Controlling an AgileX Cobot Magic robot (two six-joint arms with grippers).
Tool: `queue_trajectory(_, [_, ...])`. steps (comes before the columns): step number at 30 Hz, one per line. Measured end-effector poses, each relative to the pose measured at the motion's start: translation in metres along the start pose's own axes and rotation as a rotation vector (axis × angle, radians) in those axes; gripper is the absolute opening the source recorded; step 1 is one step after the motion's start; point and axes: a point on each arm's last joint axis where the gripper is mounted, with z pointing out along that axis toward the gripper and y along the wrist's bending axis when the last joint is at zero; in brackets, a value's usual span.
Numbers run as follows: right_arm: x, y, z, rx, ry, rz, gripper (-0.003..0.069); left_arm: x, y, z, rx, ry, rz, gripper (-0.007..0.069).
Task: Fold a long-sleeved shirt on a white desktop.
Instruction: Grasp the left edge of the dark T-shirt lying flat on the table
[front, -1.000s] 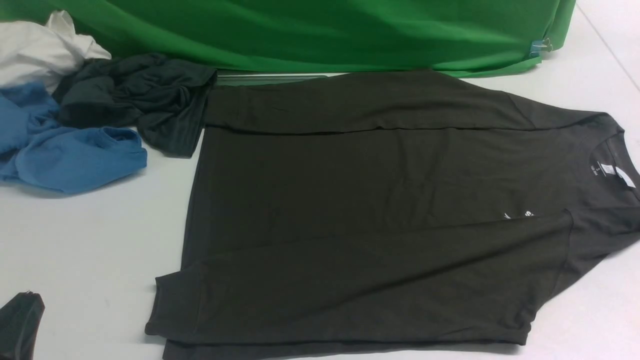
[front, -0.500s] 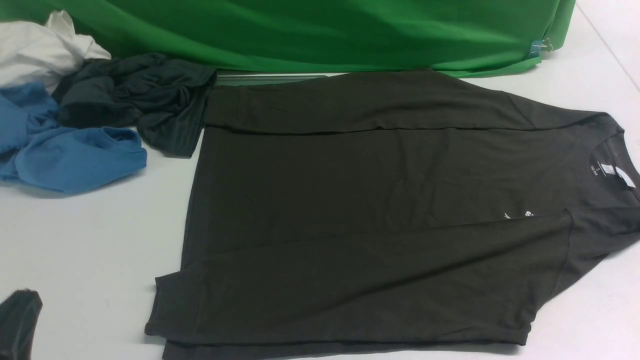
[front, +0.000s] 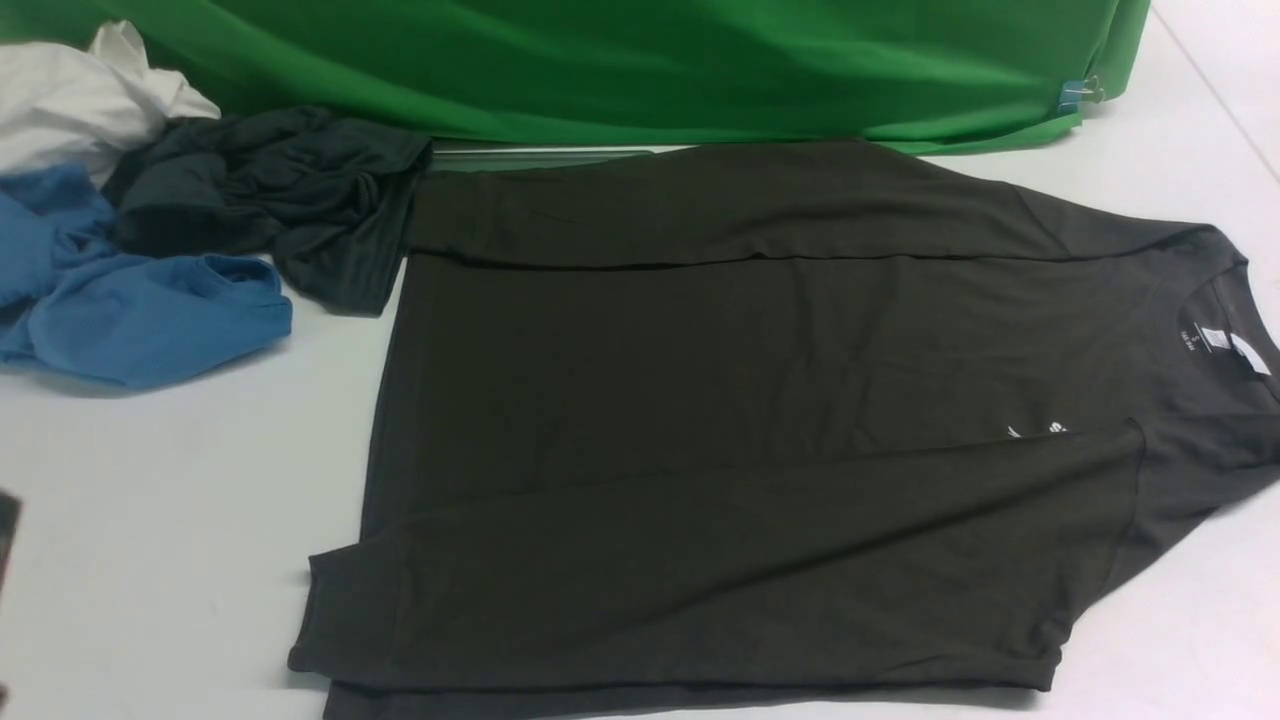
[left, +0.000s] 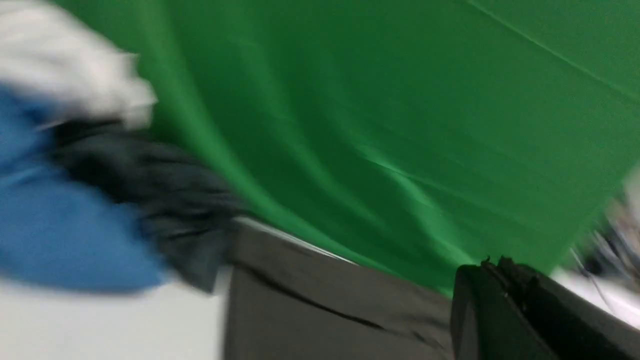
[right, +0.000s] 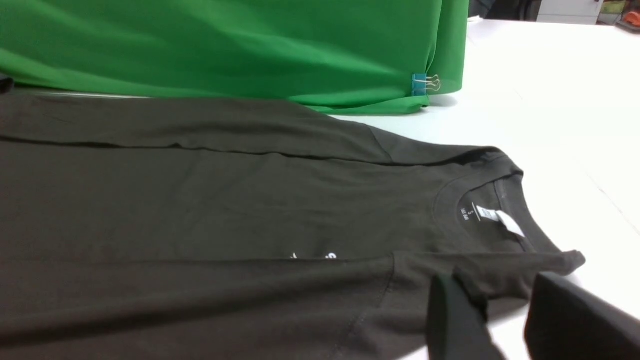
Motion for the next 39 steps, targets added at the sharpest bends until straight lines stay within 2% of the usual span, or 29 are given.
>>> queue_trajectory(2, [0.000,0.000,0.000,0.000,0.000,0.000,0.0242,-0.019,-0.017,-0.003,0.075,0.064,0.122,0.0021])
queue_trajectory(4, [0.000,0.000,0.000,0.000,-0.001,0.000,0.0242,-0.032,-0.026,0.004,0.099,0.174,0.212,0.0021])
queue_trajectory(6, [0.000,0.000,0.000,0.000,-0.001,0.000,0.0242,-0.035,-0.028,0.018,0.096,0.300,0.245,0.0021])
queue_trajectory(9, [0.000,0.000,0.000,0.000,-0.001,0.000,0.0242,-0.031,-0.025,0.050,0.106,0.599,0.298,0.0021])
queue_trajectory(10, [0.000,0.000,0.000,0.000,-0.001,0.000,0.0242,-0.030,-0.024,0.052,0.107,0.616,0.300,0.0021])
queue_trajectory(12, [0.000,0.000,0.000,0.000,-0.004,0.000,0.0242,-0.025,-0.021,0.073,0.130,0.765,0.320,0.0021])
queue_trajectory(14, [-0.001,0.000,0.000,-0.001,-0.016,0.000,0.0242,-0.022,-0.020,0.084,0.145,0.824,0.312,0.0021])
queue_trajectory(16, [-0.007,0.000,0.000,-0.006,-0.078,0.026,0.0242,-0.017,-0.024,0.099,0.207,0.913,0.330,0.0021])
queue_trajectory(20, [-0.018,0.001,-0.002,-0.027,-0.201,0.147,0.0242,-0.009,-0.032,0.107,0.308,1.025,0.383,0.0021])
queue_trajectory(21, [-0.026,0.001,-0.004,-0.045,-0.285,0.200,0.0242,-0.004,-0.035,0.109,0.344,1.070,0.395,0.0021])
queue_trajectory(25, [-0.037,0.002,-0.008,-0.080,-0.415,0.271,0.0242,0.003,-0.037,0.112,0.389,1.111,0.432,0.0021])
queue_trajectory(27, [-0.039,0.002,-0.009,-0.102,-0.433,0.353,0.0231,0.004,-0.036,0.113,0.389,1.115,0.439,0.0021])
queue_trajectory(30, [-0.035,0.003,-0.005,-0.125,-0.314,0.480,0.0191,0.002,-0.034,0.117,0.367,1.089,0.481,0.0021])
queue_trajectory(33, [-0.046,0.007,-0.002,-0.141,-0.116,0.454,0.0143,0.001,-0.032,0.121,0.348,1.069,0.509,0.0021])
queue_trajectory(34, [-0.064,0.015,0.000,-0.205,0.042,0.347,0.0121,-0.001,-0.032,0.124,0.344,1.071,0.526,0.0021])
queue_trajectory(36, [-0.083,0.026,0.005,-0.275,0.234,0.219,0.0108,-0.001,-0.032,0.130,0.347,1.094,0.533,0.0021])
queue_trajectory(37, [-0.088,0.027,0.004,-0.283,0.260,0.203,0.0108,-0.001,-0.032,0.131,0.347,1.097,0.532,0.0021])
queue_trajectory(38, [-0.103,0.037,0.008,-0.349,0.416,0.073,0.0107,0.000,-0.032,0.136,0.354,1.132,0.532,0.0021])
queue_trajectory(39, [-0.104,0.039,0.008,-0.368,0.434,0.044,0.0107,0.000,-0.032,0.137,0.355,1.143,0.531,0.0021])
